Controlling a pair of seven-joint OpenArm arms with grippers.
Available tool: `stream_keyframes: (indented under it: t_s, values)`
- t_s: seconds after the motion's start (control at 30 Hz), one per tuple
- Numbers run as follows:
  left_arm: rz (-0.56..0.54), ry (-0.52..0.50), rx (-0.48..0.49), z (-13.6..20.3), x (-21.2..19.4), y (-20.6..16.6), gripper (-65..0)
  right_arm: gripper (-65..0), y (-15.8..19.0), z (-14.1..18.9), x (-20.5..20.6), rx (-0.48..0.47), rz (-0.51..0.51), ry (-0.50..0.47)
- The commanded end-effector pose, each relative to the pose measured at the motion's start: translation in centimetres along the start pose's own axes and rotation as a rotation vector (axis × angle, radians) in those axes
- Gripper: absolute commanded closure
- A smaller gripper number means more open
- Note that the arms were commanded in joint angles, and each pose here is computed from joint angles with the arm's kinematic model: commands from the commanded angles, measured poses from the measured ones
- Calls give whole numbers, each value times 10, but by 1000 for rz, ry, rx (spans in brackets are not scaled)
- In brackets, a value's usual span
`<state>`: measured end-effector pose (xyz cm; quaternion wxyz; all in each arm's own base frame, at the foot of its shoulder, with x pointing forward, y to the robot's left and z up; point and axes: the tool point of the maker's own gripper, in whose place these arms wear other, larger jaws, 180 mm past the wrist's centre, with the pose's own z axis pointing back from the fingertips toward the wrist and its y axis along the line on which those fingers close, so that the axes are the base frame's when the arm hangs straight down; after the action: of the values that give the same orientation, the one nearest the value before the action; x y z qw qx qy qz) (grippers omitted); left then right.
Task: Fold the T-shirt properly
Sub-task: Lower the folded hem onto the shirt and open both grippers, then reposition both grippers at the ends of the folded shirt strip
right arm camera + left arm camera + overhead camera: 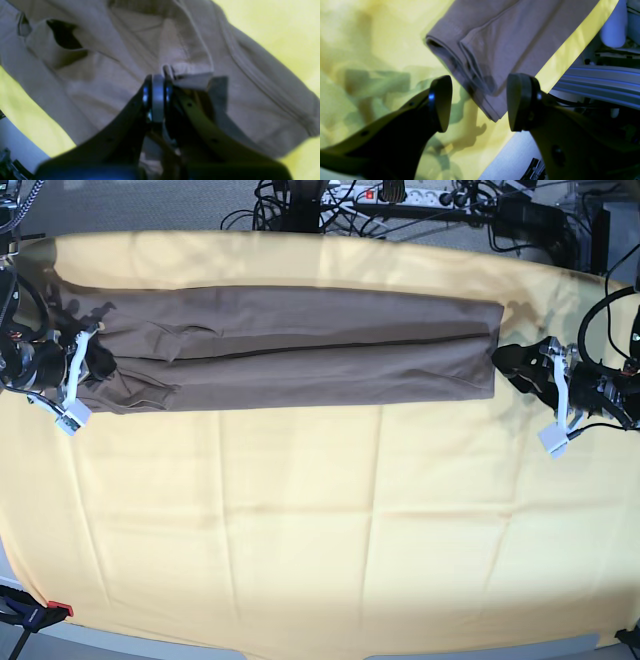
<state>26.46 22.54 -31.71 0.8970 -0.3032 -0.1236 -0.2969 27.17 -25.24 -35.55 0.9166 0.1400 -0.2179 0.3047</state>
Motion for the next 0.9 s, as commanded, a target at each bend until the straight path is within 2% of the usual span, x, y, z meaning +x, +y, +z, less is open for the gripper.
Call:
stream_keyframes:
  t_s: [0.0, 0.13, 0.27, 0.3, 0.4, 0.43, 0.47, 0.53, 0.73, 0.87]
  values:
    - [-22, -22, 21, 14, 8, 2, -364, 0, -10, 13, 7, -32, 24, -12]
    - [-22, -22, 21, 14, 8, 2, -364, 0, -14, 18, -6, -43, 26, 65]
    - [-22, -22, 22, 14, 9, 2, -364, 0, -12, 17, -15, -37, 22, 99]
    - [-22, -22, 22, 14, 9, 2, -364, -70, -11, 16, -17, -34, 19, 103]
    - [-22, -19, 26, 16, 8, 3, -364, -342, -10, 14, -28, -40, 19, 139]
    - [-31, -20, 29, 17, 9, 3, -364, -405, -13, 15, -32, -53, 24, 158]
    - [-42, -23, 31, 19, 10, 4, -364, -421, -15, 17, -35, -63, 28, 175]
    - [-63, -26, 40, 23, 13, 5, -364, -414, -17, 23, -28, -58, 31, 152]
    - [-56, -5, 103, 47, 6, 16, -364, -296, 8, 52, 16, 64, 43, -11]
    - [-49, 18, 131, 58, 0, 20, -364, -296, 28, 63, 25, 173, 25, -52]
